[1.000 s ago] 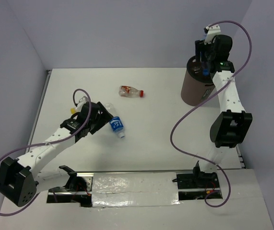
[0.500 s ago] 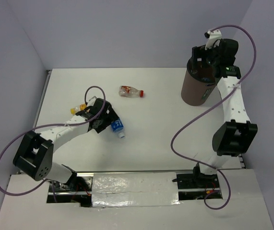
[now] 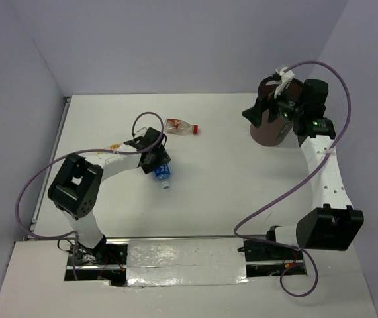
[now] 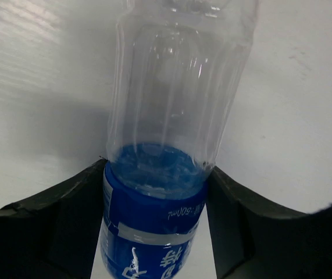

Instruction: Put the plastic bottles in the bin

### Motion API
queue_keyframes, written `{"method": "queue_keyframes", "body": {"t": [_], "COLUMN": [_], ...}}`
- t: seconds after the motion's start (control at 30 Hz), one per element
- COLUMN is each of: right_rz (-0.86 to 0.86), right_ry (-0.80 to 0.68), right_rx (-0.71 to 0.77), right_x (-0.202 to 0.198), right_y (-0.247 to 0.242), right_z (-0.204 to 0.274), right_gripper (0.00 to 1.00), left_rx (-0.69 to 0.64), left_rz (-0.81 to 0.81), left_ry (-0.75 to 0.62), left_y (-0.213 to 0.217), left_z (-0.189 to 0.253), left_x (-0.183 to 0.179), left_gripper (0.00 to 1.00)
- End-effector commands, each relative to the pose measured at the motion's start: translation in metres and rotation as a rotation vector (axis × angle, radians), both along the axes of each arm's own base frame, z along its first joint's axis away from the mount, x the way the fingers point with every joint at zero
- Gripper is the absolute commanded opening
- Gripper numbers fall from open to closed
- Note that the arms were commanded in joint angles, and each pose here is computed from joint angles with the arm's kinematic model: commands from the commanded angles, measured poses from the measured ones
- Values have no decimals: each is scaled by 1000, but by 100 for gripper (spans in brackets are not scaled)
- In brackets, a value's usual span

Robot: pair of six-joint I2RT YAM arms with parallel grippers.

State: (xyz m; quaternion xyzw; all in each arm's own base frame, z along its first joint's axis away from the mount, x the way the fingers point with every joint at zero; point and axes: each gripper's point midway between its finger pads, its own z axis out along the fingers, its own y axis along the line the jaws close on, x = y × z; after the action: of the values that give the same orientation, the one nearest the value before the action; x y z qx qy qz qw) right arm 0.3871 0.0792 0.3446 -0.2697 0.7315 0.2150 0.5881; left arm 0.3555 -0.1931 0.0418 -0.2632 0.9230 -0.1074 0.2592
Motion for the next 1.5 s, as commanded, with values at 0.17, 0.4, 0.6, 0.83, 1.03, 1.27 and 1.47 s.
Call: {"method": "queue_keyframes", "body": {"t": [0.17, 0.4, 0.6, 0.83, 1.03, 1.27, 1.47], "right_rz": [292, 421, 278, 263, 279, 266, 264], "right_ry": [237, 434, 678, 783, 786, 804, 808], "right_rx": [109, 190, 323, 391, 372, 344, 314], "right_x": [-57, -86, -65, -65, -75, -72, -65], "right_y": [62, 132, 158, 192, 206, 212, 222], "right_z": [-43, -67, -84, -90, -97, -106, -118], "right_gripper": [100, 100, 100, 100, 100, 100, 94], "left_rx": [-30, -217, -452, -703, -784, -789, -794], "left_rz": [-115, -362, -615, -818, -847, -873, -883], "left_ry": [-98, -393, -624, -724, -766, -777, -763], "left_y": [-11, -42, -73, -103, -109, -115, -121], "left_z": [17, 88, 137, 159, 168, 172, 172], "left_x": [10, -1, -41, -73, -80, -82, -81], "left_gripper": [48, 36, 36, 35, 35, 35, 35]}}
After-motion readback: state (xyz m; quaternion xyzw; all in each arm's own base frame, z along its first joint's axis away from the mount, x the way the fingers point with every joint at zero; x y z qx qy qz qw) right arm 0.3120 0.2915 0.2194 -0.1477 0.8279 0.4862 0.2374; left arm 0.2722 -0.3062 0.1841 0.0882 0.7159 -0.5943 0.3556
